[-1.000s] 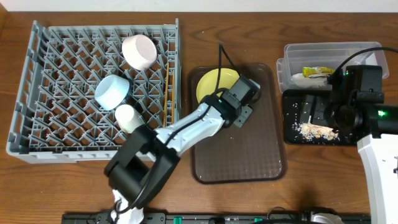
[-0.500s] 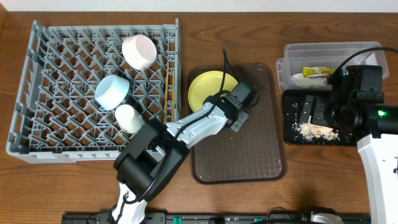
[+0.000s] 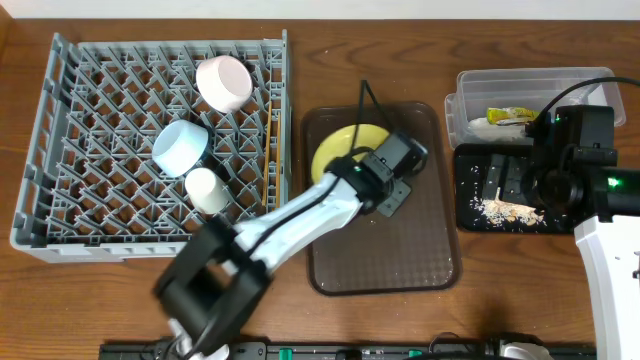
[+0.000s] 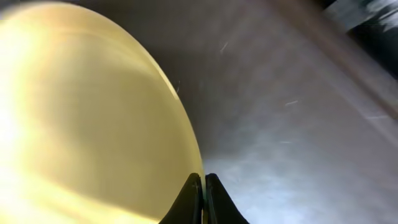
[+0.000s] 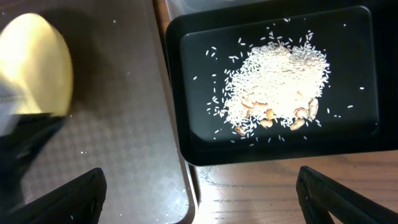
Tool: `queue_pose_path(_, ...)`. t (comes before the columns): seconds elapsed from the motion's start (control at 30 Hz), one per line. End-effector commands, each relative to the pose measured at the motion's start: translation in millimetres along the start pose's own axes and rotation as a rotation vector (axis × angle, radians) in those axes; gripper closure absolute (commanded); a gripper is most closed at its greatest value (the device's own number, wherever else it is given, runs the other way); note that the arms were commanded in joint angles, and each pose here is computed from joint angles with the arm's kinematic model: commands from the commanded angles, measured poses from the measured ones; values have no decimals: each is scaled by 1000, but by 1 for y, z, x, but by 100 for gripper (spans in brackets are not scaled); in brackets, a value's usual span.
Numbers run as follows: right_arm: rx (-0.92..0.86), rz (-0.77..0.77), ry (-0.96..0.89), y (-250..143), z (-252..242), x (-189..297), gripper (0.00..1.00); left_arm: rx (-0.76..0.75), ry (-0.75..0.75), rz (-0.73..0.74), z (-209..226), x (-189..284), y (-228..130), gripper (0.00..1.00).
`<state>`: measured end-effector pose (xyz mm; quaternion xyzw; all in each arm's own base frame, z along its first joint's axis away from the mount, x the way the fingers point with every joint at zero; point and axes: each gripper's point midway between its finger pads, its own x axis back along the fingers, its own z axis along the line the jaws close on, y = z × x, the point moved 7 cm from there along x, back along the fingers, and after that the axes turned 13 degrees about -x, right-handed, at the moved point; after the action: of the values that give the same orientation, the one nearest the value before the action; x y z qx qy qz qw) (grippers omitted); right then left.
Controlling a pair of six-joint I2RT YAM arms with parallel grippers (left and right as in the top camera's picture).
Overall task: Sort waste into correct bins and load items into the dishwasher rack
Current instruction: 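Reach the left gripper to the yellow plate and grasp its rim, then lift the yellow plate and stand it upright in the rack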
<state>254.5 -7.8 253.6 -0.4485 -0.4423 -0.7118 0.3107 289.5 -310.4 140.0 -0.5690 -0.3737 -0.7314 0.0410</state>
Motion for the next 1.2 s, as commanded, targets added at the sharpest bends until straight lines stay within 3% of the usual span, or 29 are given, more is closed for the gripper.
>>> queue_pose_path(0.0,1,-19,-11,3,-2,4,5,29,13,-135,10,57,19,94)
queue_pose_path(0.23,1,-19,-11,3,-2,4,5,255,51,-251,67,134,10,94)
queue_pose_path(0.53,1,-19,-11,3,-2,4,5,548,-417,-414,142,177,-31,94)
queue_pose_path(0.8,0,-19,-10,3,-2,4,5,703,-647,-507,190,176,-65,94)
queue_pose_path(1.17,0,-18,-11,3,-2,4,4,835,-697,-469,209,152,-78,94)
